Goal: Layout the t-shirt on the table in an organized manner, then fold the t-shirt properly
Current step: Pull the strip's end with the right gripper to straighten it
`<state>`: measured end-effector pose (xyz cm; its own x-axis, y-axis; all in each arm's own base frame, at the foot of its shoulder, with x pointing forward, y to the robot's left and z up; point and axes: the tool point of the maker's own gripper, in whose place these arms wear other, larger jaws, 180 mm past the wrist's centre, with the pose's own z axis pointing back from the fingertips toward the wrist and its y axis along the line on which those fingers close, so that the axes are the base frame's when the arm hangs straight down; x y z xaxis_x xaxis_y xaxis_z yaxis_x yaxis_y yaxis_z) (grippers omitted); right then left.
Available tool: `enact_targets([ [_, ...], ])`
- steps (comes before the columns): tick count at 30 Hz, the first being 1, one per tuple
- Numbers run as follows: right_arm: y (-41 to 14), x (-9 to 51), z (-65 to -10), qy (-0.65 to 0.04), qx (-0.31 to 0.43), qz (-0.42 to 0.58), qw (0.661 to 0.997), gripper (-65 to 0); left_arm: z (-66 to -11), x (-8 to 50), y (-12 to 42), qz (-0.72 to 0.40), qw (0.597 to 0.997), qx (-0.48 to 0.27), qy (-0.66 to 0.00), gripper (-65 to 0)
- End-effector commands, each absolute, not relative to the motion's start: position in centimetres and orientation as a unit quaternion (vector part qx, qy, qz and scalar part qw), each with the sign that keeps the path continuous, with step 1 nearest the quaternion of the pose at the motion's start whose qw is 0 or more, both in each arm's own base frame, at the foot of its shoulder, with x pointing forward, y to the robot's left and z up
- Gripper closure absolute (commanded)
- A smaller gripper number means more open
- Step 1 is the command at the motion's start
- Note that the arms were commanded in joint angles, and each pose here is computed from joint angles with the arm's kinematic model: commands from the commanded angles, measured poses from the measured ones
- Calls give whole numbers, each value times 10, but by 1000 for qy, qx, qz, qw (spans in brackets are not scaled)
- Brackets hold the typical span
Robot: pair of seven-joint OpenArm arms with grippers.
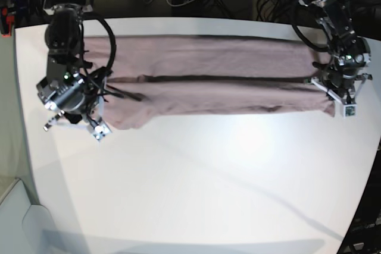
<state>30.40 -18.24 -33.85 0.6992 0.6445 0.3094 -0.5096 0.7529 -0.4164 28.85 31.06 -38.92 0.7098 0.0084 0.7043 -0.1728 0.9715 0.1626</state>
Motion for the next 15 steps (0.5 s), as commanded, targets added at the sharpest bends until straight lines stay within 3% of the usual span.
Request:
enact_targets([
  [1, -186, 313, -333, -230, -158, 315, 907, -184, -375, 298, 316, 49, 907, 117, -401, -2],
  [4, -187, 320, -340, -220, -152, 314, 911, -324, -375, 297, 316, 49, 908, 117, -400, -2],
  [7, -188, 325, -350, -209, -141, 313, 916, -417, -375, 297, 316, 49, 908, 117, -400, -2],
  [15, -177, 336, -383, -207, -93, 317, 921, -419, -375, 297, 316, 49, 908, 117, -400, -2],
])
